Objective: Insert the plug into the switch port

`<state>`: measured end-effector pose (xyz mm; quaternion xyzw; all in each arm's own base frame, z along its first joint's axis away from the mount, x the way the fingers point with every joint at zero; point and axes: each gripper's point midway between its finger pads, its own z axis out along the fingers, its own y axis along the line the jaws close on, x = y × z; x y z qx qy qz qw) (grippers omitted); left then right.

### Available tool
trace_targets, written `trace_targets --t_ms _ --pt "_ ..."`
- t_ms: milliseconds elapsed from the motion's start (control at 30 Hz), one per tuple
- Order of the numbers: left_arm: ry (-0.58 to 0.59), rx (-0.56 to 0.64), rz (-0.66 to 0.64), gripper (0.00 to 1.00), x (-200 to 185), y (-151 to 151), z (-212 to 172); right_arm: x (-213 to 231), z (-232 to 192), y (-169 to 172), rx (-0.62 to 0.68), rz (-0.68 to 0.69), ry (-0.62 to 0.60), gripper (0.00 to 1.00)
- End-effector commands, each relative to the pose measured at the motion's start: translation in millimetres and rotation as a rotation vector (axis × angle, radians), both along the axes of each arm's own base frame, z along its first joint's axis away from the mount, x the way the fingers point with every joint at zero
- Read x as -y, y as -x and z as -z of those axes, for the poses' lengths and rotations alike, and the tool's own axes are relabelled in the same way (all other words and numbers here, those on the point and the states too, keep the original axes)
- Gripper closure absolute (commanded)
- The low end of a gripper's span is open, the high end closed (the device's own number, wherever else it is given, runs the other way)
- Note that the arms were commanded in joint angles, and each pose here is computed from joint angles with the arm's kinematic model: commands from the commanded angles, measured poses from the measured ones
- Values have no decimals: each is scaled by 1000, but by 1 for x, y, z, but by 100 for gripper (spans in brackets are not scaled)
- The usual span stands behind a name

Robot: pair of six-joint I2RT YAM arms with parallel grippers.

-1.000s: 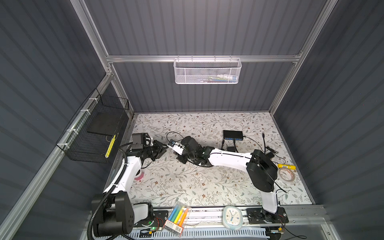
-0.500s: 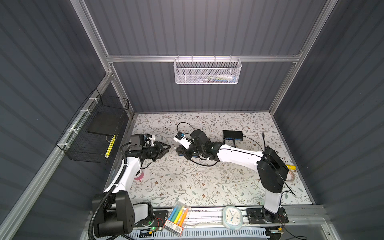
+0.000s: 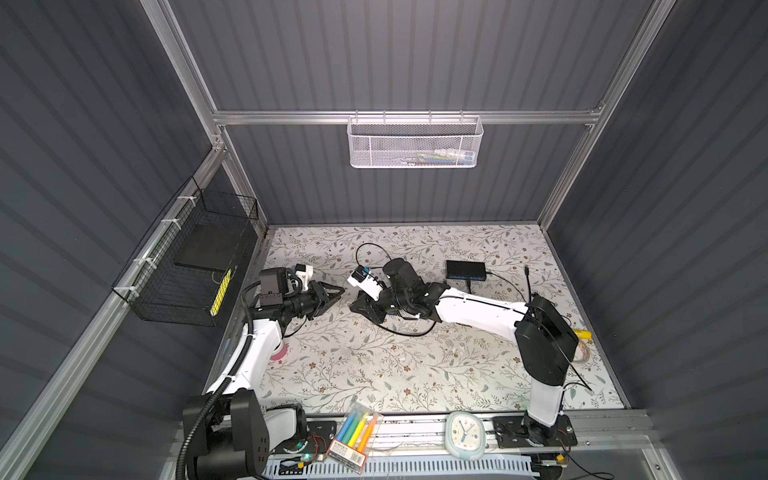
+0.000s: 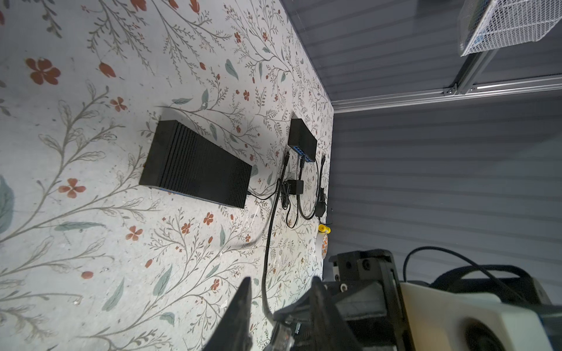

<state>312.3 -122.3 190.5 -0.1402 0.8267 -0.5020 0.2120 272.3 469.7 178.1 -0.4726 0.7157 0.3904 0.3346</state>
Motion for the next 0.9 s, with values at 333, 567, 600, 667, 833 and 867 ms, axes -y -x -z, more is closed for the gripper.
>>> trace_targets --t_ms 333,567,600,667,833,867 --pt "30 66 100 76 21 10 -9 -4 -9 4 -35 -34 -26 100" --pt "31 76 122 78 23 14 -11 -2 -13 -5 -49 -10 -55 100" --pt "30 78 125 78 24 14 -12 -1 -14 -6 -52 -7 -59 100" --pt "26 88 128 78 23 14 -15 -1 -13 -8 -53 -1 -61 100" --pt "31 86 135 80 24 14 -16 -1 -14 -10 -48 3 -63 100" --pt "32 87 134 80 24 14 -16 -1 -13 -11 -48 5 -62 100"
